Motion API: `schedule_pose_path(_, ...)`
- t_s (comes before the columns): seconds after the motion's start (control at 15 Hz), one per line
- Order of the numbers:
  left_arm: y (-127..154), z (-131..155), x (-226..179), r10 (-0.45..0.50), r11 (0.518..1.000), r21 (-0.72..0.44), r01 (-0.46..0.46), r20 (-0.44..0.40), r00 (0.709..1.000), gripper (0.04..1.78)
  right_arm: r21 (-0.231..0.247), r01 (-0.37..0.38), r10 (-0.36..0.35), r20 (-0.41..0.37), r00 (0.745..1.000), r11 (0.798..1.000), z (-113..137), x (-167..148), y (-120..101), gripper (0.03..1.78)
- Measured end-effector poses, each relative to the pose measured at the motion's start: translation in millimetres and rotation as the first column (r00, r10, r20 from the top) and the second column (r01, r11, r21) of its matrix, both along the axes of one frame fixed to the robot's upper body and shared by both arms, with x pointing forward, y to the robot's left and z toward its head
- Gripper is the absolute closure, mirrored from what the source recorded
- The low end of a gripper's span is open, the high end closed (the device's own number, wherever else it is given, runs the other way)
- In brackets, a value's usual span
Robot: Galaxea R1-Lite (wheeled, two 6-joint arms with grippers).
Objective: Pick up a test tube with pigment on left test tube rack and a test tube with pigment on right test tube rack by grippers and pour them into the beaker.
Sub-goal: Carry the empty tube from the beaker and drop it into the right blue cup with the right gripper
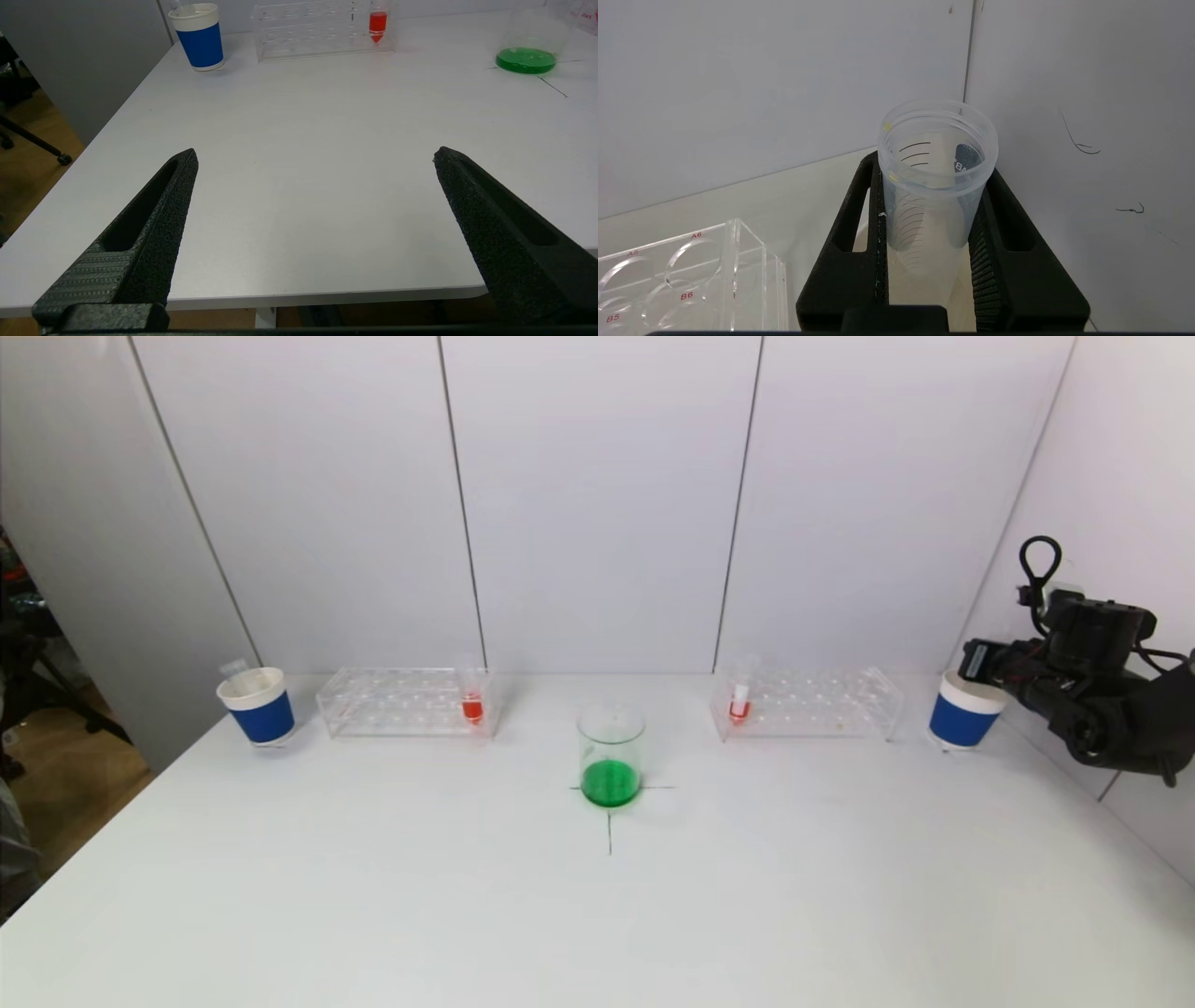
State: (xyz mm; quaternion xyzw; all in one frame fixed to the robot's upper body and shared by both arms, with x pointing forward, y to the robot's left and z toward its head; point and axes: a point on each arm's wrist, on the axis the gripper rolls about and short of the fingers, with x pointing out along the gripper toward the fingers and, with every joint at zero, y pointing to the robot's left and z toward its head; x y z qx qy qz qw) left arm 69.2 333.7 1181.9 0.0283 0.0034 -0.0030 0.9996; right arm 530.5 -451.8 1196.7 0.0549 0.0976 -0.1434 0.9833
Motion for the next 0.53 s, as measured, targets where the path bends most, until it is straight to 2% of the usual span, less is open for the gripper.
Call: schedule_pose_path(0.53, 0.0, 0.0, 0.0, 0.000, 1.000, 0.000, 0.000, 0.000, 1.000, 0.06, 0.006, 0.002, -0.001, -0.020, 1.000, 1.000, -5.7, -3.1, 0.2, 1.26)
